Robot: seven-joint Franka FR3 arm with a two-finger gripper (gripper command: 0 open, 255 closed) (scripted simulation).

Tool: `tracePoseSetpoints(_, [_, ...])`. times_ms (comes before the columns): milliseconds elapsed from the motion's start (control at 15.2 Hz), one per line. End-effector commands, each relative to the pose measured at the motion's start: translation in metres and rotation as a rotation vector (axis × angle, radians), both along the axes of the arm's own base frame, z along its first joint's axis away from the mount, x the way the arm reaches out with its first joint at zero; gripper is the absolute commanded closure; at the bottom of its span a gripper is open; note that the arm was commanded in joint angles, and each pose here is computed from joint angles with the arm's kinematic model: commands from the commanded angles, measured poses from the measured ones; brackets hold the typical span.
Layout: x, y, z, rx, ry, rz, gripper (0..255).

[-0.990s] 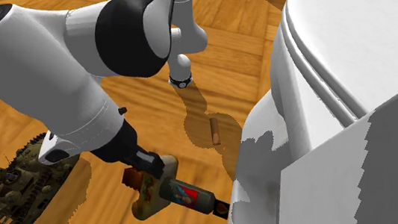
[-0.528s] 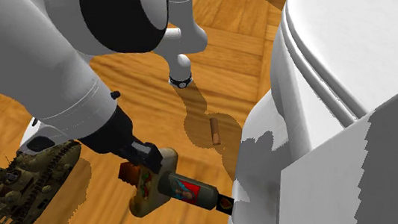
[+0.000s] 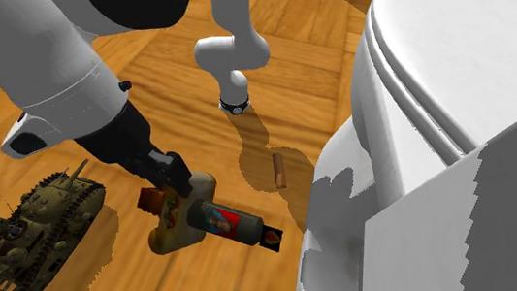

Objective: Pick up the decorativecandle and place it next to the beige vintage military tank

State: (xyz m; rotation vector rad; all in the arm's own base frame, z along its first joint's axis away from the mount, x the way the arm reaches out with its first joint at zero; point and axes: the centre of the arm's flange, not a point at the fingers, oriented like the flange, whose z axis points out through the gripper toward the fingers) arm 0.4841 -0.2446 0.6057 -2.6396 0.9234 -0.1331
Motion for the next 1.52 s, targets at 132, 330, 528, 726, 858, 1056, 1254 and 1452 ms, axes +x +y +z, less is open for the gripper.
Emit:
tracePoseSetpoints(132, [-0.049, -0.022, 0.002, 0.0, -0.001, 0.001, 255])
tracePoseSetpoints(330, [-0.086, -0.038, 0.002, 0.0, -0.001, 0.001, 255])
tracePoseSetpoints(528, [-0.122, -0.054, 0.002, 0.0, -0.001, 0.001, 255])
tracePoseSetpoints(726, [-0.158, -0.07, 0.002, 0.0, -0.001, 0.001, 255])
tracePoseSetpoints(858, [-0.182, -0.081, 0.002, 0.0, -0.001, 0.001, 255])
tracePoseSetpoints(1056, [-0.218, -0.097, 0.002, 0.0, -0.001, 0.001, 255])
tracePoseSetpoints(1254, [-0.255, -0.113, 0.002, 0.0, -0.001, 0.001, 255])
tracePoseSetpoints(1452, [-0.27, -0.12, -0.009, 0.0, -0.001, 0.001, 255])
